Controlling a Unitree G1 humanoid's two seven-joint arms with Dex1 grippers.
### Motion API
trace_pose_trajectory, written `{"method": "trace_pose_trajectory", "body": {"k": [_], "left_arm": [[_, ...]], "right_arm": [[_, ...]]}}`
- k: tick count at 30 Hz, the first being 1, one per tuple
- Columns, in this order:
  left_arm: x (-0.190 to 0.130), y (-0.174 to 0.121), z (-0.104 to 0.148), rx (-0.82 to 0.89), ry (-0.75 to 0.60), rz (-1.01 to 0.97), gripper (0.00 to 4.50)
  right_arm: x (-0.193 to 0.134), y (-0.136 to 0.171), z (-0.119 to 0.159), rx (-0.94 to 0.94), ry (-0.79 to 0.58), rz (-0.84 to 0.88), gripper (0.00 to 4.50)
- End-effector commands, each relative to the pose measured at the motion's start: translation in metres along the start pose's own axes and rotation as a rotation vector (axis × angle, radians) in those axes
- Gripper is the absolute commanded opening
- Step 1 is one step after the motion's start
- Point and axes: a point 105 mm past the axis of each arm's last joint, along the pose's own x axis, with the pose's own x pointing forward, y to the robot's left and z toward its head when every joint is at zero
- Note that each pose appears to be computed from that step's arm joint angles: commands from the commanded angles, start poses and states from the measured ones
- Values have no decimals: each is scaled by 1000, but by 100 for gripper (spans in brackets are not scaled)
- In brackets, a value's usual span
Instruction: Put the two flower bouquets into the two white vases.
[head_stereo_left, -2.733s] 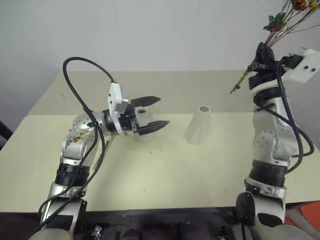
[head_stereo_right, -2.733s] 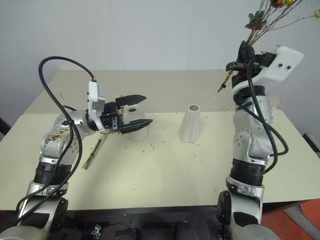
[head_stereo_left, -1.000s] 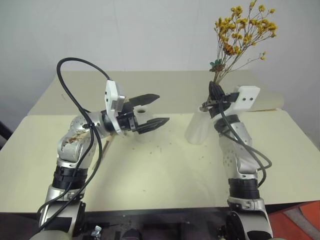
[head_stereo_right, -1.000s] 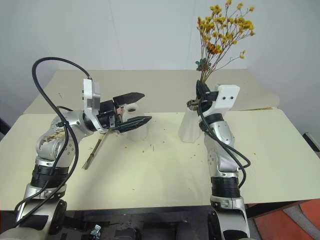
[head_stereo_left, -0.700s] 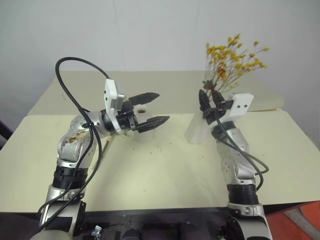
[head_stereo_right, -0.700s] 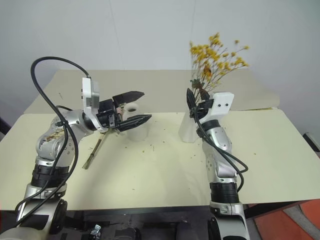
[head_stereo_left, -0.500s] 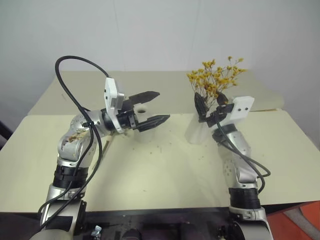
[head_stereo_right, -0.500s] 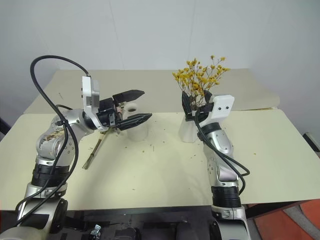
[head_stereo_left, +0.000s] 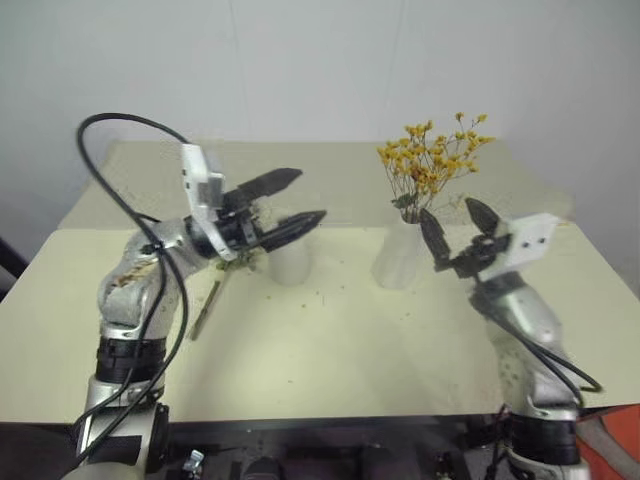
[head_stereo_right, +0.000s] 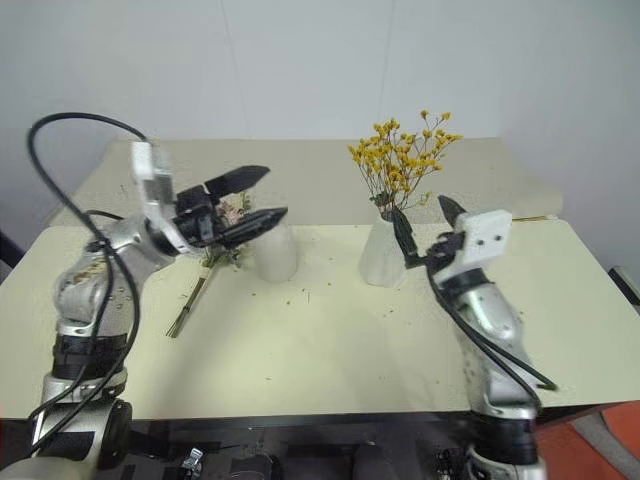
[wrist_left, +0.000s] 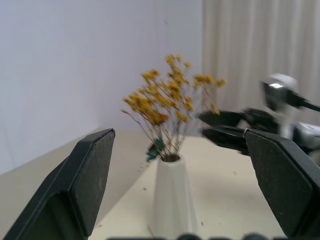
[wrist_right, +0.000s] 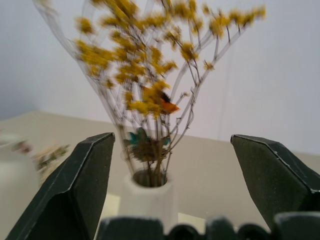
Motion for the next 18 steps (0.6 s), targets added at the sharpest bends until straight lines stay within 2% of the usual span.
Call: {"method": "trace_pose_trajectory", "body": {"k": [1, 6, 9, 12, 15, 18], "left_arm": [[-13, 1, 17, -10, -16, 95, 450], [-42, 22, 19, 12, 119, 438, 450], [-59, 37, 20, 93, 266, 629, 450], [-74, 47, 10, 16, 417, 711, 450], [-83, 37, -7, -46, 604, 645, 450], [-95, 40, -19, -82, 729, 700, 450]], "right_arm": [[-19, 10, 21, -24, -9, 136, 440], [-45, 34, 8, 43, 205, 373, 440], [-38, 61, 5, 26, 273, 501, 440], [-22, 78, 4, 17, 309, 563, 440], [-7, 87, 10, 26, 294, 618, 440], [6, 92, 12, 20, 307, 657, 440]]}}
